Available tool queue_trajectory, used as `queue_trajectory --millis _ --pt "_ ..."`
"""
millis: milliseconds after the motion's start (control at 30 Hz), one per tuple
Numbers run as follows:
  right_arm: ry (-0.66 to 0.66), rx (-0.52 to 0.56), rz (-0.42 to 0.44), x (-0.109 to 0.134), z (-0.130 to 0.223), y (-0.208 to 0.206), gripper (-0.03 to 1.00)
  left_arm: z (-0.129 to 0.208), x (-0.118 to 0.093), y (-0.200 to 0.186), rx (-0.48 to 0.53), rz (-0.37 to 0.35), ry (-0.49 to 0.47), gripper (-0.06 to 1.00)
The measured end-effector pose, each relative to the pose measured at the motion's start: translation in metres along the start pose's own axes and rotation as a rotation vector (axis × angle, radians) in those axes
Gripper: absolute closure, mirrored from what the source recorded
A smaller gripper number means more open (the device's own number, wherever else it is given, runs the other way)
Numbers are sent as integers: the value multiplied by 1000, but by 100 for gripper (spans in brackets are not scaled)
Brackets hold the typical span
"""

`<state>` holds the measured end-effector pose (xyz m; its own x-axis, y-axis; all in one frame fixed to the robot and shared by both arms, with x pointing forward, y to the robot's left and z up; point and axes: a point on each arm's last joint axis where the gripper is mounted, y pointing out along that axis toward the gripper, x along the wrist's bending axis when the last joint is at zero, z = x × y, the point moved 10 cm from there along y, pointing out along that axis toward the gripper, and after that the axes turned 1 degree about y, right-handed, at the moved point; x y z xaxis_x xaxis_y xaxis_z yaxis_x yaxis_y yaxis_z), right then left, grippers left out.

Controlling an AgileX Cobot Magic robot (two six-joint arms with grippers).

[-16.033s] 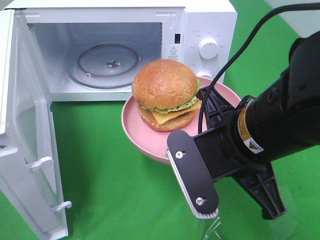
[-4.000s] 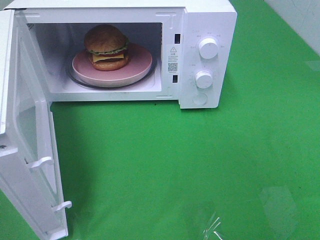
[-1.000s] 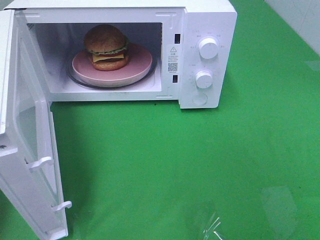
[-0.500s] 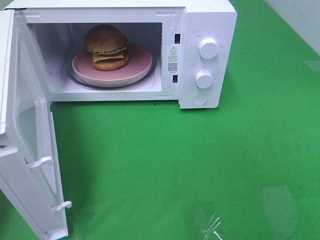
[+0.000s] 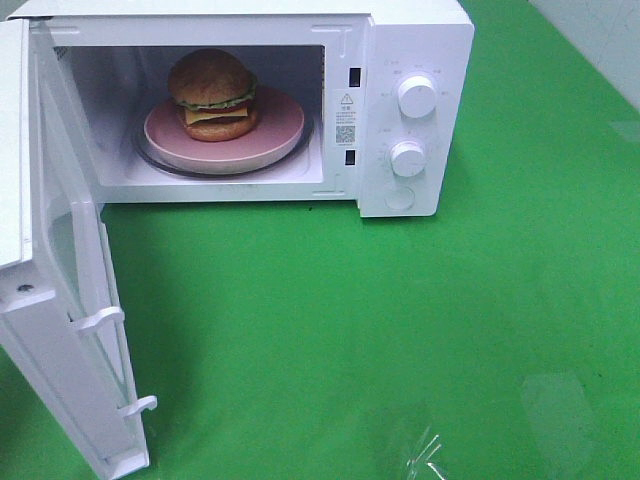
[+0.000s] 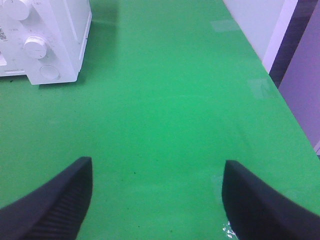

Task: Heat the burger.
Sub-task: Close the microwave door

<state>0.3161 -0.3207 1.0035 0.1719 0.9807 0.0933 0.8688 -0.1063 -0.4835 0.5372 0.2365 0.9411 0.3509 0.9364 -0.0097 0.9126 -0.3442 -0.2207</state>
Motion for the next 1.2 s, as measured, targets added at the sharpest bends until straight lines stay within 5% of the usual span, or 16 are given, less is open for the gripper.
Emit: queue_trajectory --millis 333,533,1200 --pt "0 0 0 0 0 0 27 18 -12 13 11 77 -55 94" --pt "0 0 0 0 0 0 27 22 -36 31 23 125 -93 94" --pt "0 0 0 0 0 0 27 13 -92 81 -2 173 -98 94"
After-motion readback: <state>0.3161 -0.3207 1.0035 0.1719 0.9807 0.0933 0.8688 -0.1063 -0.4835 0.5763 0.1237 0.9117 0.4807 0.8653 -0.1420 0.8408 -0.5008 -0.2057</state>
